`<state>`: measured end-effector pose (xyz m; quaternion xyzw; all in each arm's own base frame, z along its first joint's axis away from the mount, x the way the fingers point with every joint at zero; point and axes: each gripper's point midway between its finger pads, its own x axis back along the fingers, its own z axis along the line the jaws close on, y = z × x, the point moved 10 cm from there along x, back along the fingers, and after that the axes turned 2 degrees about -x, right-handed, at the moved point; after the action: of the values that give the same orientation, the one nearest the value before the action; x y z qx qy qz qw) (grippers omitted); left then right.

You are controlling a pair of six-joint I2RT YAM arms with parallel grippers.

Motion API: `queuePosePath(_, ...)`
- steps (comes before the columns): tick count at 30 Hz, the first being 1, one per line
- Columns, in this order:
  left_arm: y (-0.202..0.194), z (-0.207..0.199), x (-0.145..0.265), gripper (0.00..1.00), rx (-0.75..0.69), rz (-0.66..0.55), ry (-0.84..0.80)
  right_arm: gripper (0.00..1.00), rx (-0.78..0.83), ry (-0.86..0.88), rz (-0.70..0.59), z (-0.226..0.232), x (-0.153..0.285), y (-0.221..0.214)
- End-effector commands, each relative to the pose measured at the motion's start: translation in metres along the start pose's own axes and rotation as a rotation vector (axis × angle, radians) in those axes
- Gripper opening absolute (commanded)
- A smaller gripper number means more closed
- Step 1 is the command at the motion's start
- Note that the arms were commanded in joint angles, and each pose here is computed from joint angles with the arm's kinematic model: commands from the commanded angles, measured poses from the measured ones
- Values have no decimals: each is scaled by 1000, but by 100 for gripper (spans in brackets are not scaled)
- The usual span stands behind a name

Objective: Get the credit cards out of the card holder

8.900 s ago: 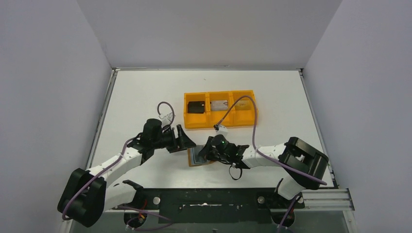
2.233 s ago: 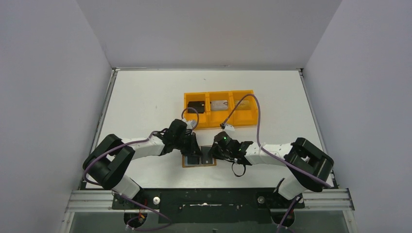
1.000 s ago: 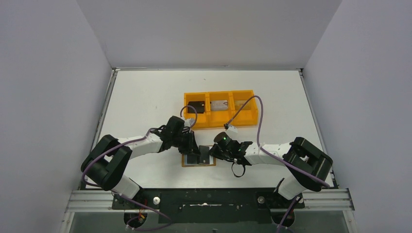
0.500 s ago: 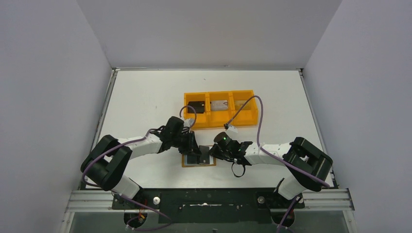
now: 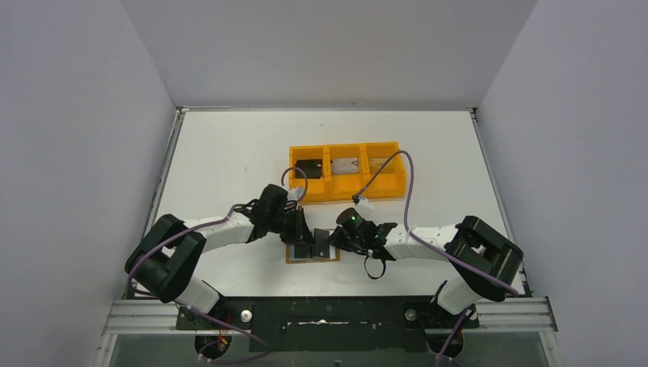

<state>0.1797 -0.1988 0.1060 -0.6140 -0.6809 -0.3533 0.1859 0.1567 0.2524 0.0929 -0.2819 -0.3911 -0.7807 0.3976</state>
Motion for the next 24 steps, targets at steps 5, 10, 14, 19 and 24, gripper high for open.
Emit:
queuePosePath(5, 9, -5, 11, 0, -40, -48, -44, 4, 45, -128, 36, -22, -5, -11)
queuePosePath(10, 10, -1, 14, 0, -37, -37, -21, 4, 47, -129, 39, -21, -5, -11)
queuePosePath(14, 9, 1, 13, 0, -36, -28, -18, 4, 56, -115, 33, -18, -4, -9)
queuePosePath(19, 8, 2, 12, 0, -35, -27, -24, 14, 74, -4, 27, -2, 2, -1)
queuePosePath(24, 6, 4, 10, 0, -33, -30, -29, 17, 86, 118, 9, 18, 10, 8)
